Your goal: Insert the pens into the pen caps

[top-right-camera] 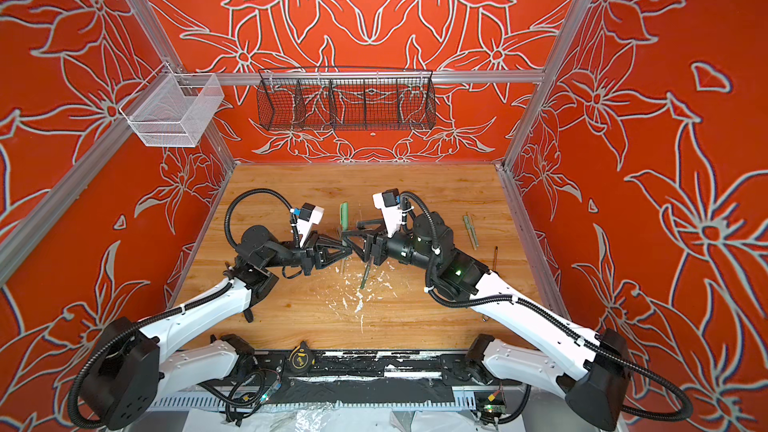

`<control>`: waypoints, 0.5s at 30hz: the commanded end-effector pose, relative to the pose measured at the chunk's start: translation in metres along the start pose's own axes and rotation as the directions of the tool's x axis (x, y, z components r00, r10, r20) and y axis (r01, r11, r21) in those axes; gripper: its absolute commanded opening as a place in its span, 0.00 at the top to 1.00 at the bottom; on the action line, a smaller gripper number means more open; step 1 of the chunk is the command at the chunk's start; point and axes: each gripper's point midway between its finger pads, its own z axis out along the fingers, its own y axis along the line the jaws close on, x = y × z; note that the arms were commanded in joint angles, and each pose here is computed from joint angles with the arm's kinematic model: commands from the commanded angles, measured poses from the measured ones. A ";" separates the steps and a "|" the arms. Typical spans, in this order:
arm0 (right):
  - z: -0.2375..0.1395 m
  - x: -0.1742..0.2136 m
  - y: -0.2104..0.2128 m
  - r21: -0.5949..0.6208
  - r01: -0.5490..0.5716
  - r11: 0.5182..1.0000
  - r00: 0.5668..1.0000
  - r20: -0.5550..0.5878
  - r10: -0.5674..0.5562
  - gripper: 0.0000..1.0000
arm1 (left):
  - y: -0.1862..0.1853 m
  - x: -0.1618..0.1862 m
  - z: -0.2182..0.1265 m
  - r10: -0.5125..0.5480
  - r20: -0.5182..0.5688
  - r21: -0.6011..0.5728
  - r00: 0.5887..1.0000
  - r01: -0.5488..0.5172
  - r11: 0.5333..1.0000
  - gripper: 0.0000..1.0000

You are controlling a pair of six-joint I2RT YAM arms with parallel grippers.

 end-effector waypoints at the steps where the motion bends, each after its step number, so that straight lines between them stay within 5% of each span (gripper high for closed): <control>1: -0.007 -0.012 0.006 -0.008 0.009 1.000 1.000 -0.007 -0.009 0.28 | -0.011 -0.002 0.001 0.045 -0.006 0.026 0.999 -0.044 0.999 1.00; 15: 0.008 -0.038 0.017 -0.077 0.034 0.996 0.999 -0.014 -0.035 0.28 | -0.019 0.007 0.007 0.038 -0.056 0.072 0.998 -0.034 0.997 1.00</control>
